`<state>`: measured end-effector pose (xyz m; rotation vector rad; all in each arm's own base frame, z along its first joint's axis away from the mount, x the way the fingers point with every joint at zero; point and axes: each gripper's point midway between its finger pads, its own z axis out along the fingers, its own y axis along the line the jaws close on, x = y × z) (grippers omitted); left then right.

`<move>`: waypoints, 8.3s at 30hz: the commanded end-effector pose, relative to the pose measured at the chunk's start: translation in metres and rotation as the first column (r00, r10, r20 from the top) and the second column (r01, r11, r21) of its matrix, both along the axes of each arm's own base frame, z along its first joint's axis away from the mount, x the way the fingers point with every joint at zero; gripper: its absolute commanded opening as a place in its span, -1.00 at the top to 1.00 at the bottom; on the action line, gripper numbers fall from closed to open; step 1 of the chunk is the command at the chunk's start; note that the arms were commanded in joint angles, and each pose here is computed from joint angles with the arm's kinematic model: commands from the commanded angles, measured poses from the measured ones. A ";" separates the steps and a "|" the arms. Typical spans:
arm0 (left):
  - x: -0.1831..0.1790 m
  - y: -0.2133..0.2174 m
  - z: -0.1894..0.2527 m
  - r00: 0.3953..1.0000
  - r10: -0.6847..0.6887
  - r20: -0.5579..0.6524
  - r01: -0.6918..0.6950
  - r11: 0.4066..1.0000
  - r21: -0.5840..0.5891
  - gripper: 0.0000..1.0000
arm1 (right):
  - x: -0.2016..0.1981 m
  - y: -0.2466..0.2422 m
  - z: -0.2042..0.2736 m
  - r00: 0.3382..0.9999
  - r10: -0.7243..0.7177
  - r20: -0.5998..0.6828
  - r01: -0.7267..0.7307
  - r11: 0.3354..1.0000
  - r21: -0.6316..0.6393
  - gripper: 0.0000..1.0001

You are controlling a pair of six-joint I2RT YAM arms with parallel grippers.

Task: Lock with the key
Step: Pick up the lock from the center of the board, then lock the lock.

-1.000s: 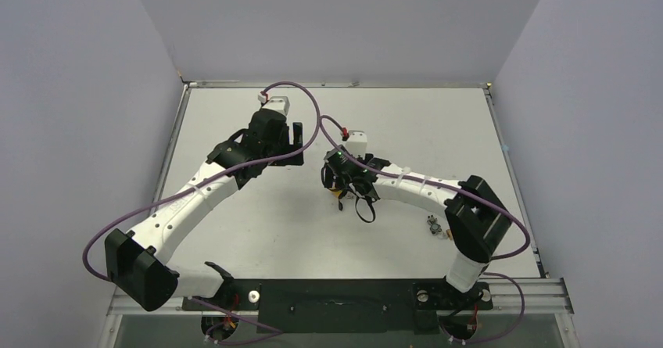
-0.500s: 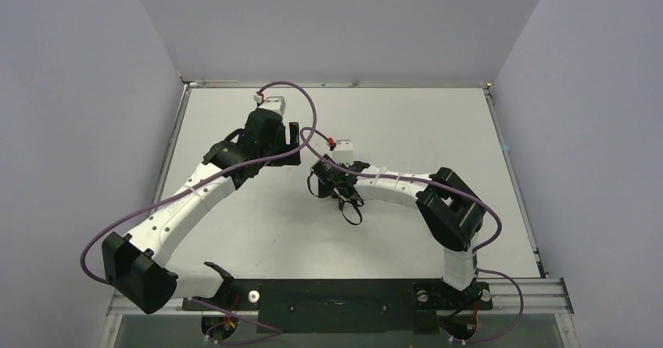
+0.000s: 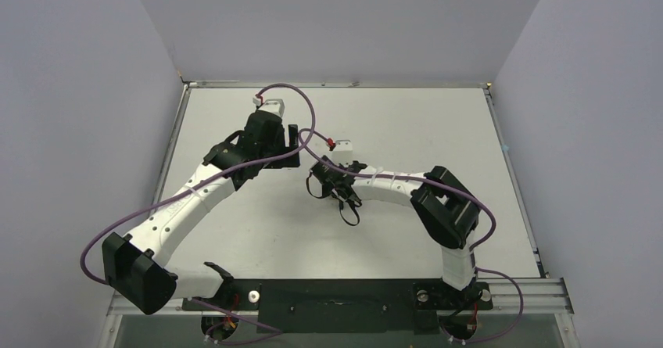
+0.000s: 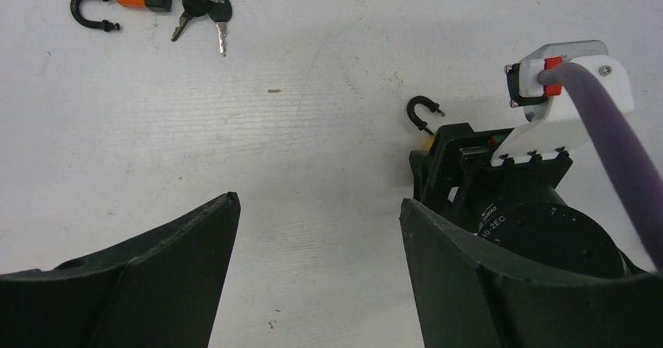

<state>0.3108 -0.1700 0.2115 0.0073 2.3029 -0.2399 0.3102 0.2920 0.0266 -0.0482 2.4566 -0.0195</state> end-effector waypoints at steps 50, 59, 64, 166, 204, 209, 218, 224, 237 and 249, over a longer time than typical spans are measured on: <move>-0.135 -0.156 0.175 0.064 -0.886 0.460 0.993 0.012 -0.114 -0.27 | -0.133 -0.042 0.354 0.698 0.381 0.606 -0.704 0.518 0.486 1.00; -0.139 -0.158 0.163 0.087 -0.904 0.418 0.994 0.048 -0.103 -0.10 | -0.133 -0.043 0.361 0.702 0.365 0.611 -0.699 0.516 0.495 1.00; -0.137 -0.157 0.161 0.118 -0.906 0.406 0.991 0.083 -0.101 0.00 | -0.132 -0.045 0.362 0.706 0.355 0.613 -0.693 0.525 0.494 1.00; -0.151 -0.119 0.331 0.375 -0.581 0.722 0.927 0.217 -0.307 1.00 | -0.156 -0.022 0.490 0.132 0.351 0.927 -0.989 -0.018 0.148 0.29; -0.132 -0.116 0.301 0.384 -0.616 0.688 0.923 0.232 -0.307 0.35 | -0.141 -0.041 0.493 0.291 0.222 0.931 -0.957 0.072 0.282 1.00; -0.136 -0.116 0.305 0.374 -0.613 0.696 0.926 0.210 -0.313 0.36 | -0.139 -0.040 0.494 0.293 0.218 0.931 -0.956 0.070 0.285 1.00; -0.131 -0.119 0.300 0.386 -0.619 0.684 0.921 0.209 -0.330 0.47 | -0.138 -0.039 0.493 0.298 0.216 0.930 -0.955 0.069 0.290 1.00; -0.129 -0.121 0.299 0.391 -0.616 0.683 0.917 0.202 -0.343 0.54 | -0.137 -0.039 0.491 0.301 0.218 0.929 -0.954 0.070 0.292 1.00; -0.129 -0.126 0.298 0.398 -0.601 0.693 0.909 0.157 -0.386 1.00 | -0.127 -0.034 0.472 0.339 0.241 0.909 -0.941 0.086 0.328 1.00; -0.137 -0.139 0.292 0.395 -0.607 0.689 0.901 0.112 -0.419 1.00 | -0.117 -0.008 0.444 0.384 0.332 0.862 -0.923 0.154 0.352 1.00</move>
